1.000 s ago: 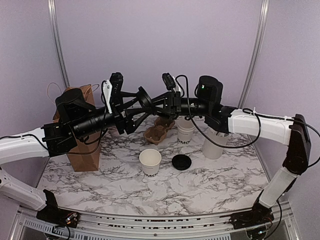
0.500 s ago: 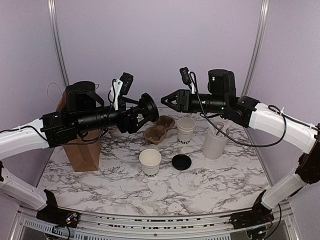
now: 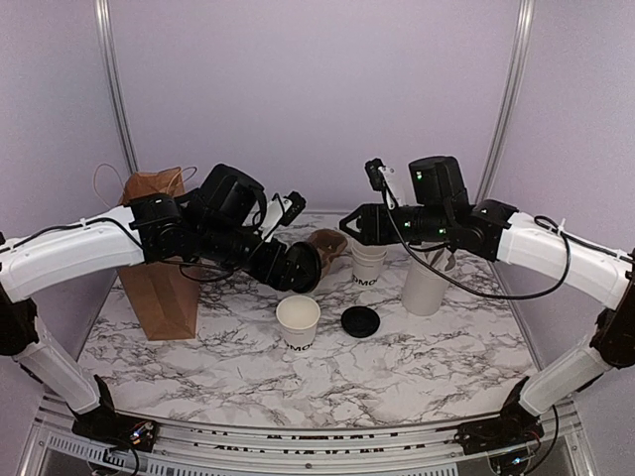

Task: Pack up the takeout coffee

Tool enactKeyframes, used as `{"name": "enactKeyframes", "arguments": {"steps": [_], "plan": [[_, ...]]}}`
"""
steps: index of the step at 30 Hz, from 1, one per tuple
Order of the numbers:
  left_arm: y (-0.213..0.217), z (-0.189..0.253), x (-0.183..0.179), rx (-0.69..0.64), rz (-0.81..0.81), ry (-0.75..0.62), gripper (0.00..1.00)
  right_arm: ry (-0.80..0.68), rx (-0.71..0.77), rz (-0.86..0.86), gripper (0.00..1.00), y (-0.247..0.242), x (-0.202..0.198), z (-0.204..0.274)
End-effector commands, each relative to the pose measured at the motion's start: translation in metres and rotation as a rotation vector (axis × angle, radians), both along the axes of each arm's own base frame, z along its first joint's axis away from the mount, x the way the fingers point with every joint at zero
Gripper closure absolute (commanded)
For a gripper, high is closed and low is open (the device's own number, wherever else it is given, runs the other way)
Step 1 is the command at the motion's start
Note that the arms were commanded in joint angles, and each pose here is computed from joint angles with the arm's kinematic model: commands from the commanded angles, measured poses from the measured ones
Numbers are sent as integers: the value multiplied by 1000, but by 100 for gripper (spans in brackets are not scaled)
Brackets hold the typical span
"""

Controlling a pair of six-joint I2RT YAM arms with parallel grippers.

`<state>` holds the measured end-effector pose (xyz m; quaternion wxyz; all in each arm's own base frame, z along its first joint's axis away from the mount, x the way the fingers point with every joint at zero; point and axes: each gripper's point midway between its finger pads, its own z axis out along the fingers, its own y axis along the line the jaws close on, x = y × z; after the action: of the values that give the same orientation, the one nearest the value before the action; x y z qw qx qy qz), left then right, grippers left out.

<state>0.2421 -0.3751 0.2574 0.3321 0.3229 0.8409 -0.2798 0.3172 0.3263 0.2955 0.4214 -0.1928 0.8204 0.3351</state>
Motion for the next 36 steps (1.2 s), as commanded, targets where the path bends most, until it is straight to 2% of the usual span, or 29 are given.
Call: {"name": "enactKeyframes", "arguments": {"steps": [1,10,20,36], "plan": [[15,-36,-13,169,10,145,21,-19,-29,-46,52,-14,2,-5],[16,-69,-15,325,-3,243,21,-1,-72,-66,51,-23,0,-26],[13,-86,-10,445,-5,272,21,16,-85,-53,51,-22,-2,-40],[15,-87,-6,544,14,272,21,15,-89,-38,51,-21,-1,-48]]}}
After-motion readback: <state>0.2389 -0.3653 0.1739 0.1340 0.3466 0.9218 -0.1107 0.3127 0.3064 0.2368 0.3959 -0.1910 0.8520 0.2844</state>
